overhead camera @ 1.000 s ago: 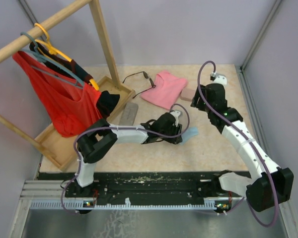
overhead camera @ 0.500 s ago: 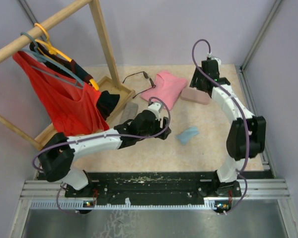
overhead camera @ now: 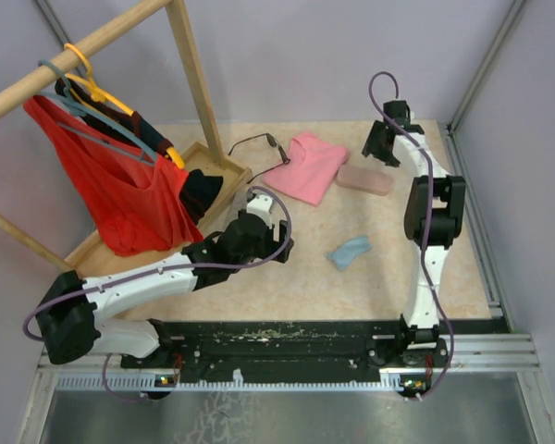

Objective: Organize the sunglasses
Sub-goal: Move the sunglasses case at the center of the board.

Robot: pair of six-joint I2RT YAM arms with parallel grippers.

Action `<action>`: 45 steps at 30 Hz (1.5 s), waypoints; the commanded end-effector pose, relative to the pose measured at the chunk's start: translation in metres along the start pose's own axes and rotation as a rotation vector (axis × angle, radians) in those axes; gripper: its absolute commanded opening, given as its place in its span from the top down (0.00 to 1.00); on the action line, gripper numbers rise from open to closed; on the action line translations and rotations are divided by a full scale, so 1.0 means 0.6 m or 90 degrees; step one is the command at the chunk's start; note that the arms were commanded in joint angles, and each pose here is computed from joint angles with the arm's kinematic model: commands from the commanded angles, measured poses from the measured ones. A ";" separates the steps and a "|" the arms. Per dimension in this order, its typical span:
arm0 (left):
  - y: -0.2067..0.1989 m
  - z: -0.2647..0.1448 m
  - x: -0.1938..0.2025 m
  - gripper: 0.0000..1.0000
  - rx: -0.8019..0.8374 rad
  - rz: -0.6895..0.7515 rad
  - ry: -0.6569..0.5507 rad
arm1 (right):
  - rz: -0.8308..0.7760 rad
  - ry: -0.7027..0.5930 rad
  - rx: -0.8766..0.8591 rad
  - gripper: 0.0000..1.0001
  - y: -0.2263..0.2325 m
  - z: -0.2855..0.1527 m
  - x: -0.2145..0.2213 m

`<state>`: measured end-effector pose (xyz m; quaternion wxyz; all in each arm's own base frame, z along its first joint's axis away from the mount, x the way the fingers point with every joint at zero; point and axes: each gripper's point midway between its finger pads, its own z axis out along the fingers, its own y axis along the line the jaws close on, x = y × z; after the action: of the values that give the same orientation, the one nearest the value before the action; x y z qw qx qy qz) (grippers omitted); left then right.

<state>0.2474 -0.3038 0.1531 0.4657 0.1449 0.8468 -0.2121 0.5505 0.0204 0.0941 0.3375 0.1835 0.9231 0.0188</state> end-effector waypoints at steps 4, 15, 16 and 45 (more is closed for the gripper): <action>0.026 -0.016 -0.010 0.15 -0.037 0.014 -0.014 | 0.018 0.039 -0.066 0.35 0.010 0.027 -0.024; 0.025 -0.012 -0.001 0.15 -0.036 0.019 0.002 | 0.015 0.120 -0.110 0.35 0.006 0.043 0.033; 0.025 -0.011 0.000 0.15 -0.036 0.019 0.003 | 0.015 0.123 -0.114 0.35 0.006 0.038 0.038; 0.031 -0.016 0.014 0.14 -0.036 0.013 0.017 | -0.308 0.007 -0.254 0.29 0.052 -0.193 0.154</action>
<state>0.2465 -0.2901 0.1461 0.4597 0.1465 0.8563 -0.1843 0.4107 0.0895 0.0860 0.2941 0.0155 0.9467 0.1301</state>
